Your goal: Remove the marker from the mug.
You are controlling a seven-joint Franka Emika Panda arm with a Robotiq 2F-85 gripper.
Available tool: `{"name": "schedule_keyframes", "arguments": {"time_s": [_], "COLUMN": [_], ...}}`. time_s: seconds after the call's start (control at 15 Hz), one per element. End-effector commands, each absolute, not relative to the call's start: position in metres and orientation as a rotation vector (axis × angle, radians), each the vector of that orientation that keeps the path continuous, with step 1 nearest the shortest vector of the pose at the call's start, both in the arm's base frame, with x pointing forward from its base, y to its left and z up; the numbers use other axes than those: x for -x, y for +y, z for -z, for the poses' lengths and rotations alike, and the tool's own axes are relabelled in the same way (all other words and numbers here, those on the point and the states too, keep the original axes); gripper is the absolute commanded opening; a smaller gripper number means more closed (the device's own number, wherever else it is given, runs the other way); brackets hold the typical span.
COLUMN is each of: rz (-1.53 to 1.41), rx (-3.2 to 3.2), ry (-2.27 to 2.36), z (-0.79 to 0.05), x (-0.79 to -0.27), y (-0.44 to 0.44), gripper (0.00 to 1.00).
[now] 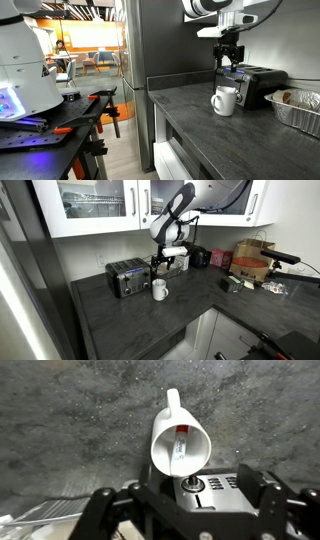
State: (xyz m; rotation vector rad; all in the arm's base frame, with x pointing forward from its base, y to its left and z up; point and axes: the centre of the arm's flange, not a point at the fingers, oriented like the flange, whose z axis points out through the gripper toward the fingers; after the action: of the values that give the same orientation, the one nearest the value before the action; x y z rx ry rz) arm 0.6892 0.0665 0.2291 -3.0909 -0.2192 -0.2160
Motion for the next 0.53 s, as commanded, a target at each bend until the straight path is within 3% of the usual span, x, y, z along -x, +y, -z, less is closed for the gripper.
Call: {"name": "schedule_keyframes", "arguments": {"time_s": [0.0,0.07,0.33,0.47], "rz": [0.127,0.107,0.022,0.014], "rx": [3.103,3.105,3.095,3.098], "ry": [-0.185,-0.172,-0.121,-0.086], "z": [-0.206,-0.198,-0.174,-0.170], "x": [-0.717,-0.720,-0.728,-0.734], "y": [0.073,0.075,0.077,0.076], "gripper": [0.67,0.64,0.33,0.27]}}
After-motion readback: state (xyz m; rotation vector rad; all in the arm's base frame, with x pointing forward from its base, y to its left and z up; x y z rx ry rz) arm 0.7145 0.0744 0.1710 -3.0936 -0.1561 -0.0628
